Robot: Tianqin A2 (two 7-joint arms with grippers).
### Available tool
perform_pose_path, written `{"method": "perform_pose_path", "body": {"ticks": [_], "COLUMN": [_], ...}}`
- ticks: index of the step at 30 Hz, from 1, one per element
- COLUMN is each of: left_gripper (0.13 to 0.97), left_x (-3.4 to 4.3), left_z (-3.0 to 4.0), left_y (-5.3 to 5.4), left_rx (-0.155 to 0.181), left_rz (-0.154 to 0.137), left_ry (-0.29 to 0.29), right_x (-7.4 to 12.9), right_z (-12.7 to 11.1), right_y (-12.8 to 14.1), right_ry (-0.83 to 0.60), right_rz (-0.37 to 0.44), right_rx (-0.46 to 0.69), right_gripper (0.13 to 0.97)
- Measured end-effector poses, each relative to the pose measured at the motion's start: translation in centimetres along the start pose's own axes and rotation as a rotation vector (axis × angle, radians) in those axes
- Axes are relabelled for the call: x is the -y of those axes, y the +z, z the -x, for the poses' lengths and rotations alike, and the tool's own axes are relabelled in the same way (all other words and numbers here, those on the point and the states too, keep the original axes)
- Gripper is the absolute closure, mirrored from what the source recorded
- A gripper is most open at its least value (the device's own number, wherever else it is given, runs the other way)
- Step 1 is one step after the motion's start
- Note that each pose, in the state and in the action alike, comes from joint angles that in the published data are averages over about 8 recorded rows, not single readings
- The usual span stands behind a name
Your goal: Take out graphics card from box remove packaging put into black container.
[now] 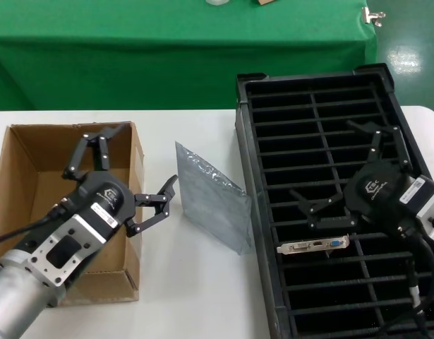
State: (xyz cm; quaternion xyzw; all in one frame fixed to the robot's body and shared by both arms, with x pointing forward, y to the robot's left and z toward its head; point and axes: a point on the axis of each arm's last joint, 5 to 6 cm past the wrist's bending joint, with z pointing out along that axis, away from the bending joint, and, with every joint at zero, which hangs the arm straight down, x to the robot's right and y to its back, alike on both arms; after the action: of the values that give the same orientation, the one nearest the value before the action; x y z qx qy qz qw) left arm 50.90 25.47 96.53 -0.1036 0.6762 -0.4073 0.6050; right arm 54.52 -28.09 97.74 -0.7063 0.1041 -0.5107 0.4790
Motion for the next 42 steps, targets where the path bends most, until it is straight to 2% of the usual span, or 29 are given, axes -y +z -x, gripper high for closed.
{"method": "perform_pose_path", "body": {"ticks": [7,11,19,30,42], "left_gripper": [0.299,0.299,0.183,0.133,0.132], "left_x": [-1.05,-1.67,-2.98,-4.86,-7.03], "left_z": [-0.74,-1.17,-2.09,-3.43,-5.08], "left_y": [-0.1,-0.1,-0.3,-0.8,-1.5], "left_rx": [0.036,0.058,0.107,0.182,0.272], "left_rz": [-0.002,0.002,0.018,0.061,0.136], "left_ry": [-0.1,-0.157,-0.272,-0.428,-0.594], "right_x": [-1.0,-1.6,-2.9,-4.7,-6.6], "right_z": [1.0,1.6,2.9,4.8,7.1], "right_y": [0.0,-0.1,-0.4,-0.9,-1.8], "right_ry": [0.081,0.126,0.218,0.343,0.475], "right_rz": [-0.006,-0.005,0.005,0.039,0.101], "right_rx": [-0.069,-0.109,-0.192,-0.31,-0.441], "right_gripper": [0.132,0.131,0.13,0.13,0.13]}}
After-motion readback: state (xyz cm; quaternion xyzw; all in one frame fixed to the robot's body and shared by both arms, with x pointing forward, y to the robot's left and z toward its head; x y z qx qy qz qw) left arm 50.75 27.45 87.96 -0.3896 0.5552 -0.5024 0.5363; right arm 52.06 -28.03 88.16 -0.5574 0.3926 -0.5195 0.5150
